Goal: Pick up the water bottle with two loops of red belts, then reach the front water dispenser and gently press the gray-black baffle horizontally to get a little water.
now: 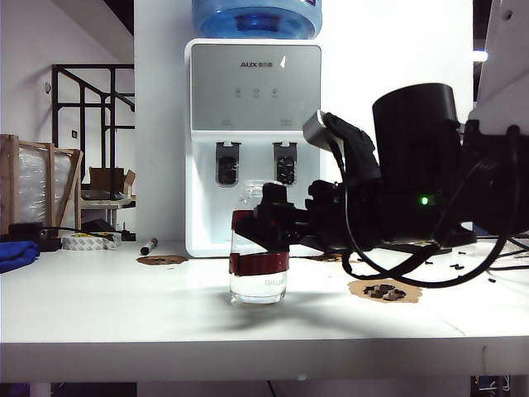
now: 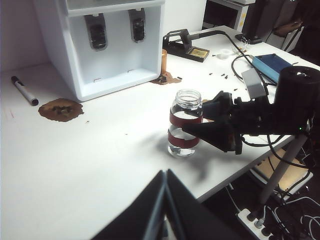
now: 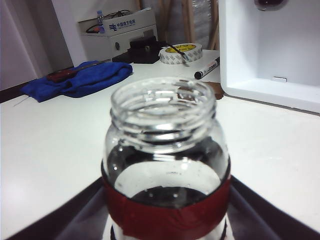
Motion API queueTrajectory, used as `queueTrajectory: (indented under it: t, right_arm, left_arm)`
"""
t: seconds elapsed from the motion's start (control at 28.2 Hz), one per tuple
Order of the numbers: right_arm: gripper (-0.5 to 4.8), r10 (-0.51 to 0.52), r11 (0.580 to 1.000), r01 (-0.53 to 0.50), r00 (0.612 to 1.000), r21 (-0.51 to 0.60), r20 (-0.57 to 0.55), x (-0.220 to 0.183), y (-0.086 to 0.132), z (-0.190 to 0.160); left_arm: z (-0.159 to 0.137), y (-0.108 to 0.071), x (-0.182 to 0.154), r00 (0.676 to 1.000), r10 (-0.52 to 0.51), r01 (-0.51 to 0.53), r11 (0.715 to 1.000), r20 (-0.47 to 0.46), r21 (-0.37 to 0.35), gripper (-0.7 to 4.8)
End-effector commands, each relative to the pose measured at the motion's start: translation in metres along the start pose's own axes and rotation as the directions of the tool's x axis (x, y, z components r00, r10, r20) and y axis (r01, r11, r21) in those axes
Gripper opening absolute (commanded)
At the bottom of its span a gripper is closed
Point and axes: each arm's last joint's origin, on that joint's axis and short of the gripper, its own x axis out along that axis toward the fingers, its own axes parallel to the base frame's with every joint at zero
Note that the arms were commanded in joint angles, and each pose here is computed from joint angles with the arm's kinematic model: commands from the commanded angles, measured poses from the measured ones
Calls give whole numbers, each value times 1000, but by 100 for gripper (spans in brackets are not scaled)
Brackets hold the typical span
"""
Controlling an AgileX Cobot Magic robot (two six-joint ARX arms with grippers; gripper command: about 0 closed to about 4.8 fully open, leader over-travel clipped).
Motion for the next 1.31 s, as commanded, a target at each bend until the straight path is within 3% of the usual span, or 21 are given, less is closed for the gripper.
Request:
queueTrajectory:
  t: [0.04,0.11,0.14,0.21,0.28,0.53,0.6,0.71,1.1,1.31]
  right_arm:
    - [40,52,999,-52,999,7,12,1,3,2]
    - [62,70,998,-70,997,4,17,1,3,2]
    - [117,81,997,-81,997,3,17,1,3,2]
    - [312,83,997,-83,996,3,17,1,4,3]
    - [386,83,996,-84,996,10,18,1,4,3]
    - [392,89,996,-89,996,9,31,1,4,4]
    - [479,95,995,-95,995,9,30,1,4,4]
    - [479,113,993,-113,993,12,30,0,5,5]
    - [479,137,991,-137,990,11,34,-1,6,9]
    - [479,138,990,-139,990,32,30,-1,6,11]
  left_arm:
    - [0,1,1,1000,21,-21,1000,1,10,-4]
    - [-2,3,2,998,70,-70,997,-3,10,-5]
    - [-2,4,3,995,105,-105,994,-3,11,-4]
    - [-4,8,6,983,185,-185,983,3,14,-5]
    - [-7,12,10,965,261,-261,965,11,17,-5]
    - [-13,18,19,931,361,-363,932,54,23,-5]
    - [-15,22,23,897,432,-435,900,95,16,-5]
    - [-19,27,28,847,517,-521,854,126,1,-5]
    - [-22,30,28,795,595,-598,802,122,-11,-5]
    - [-33,35,36,740,661,-665,747,124,-16,-4]
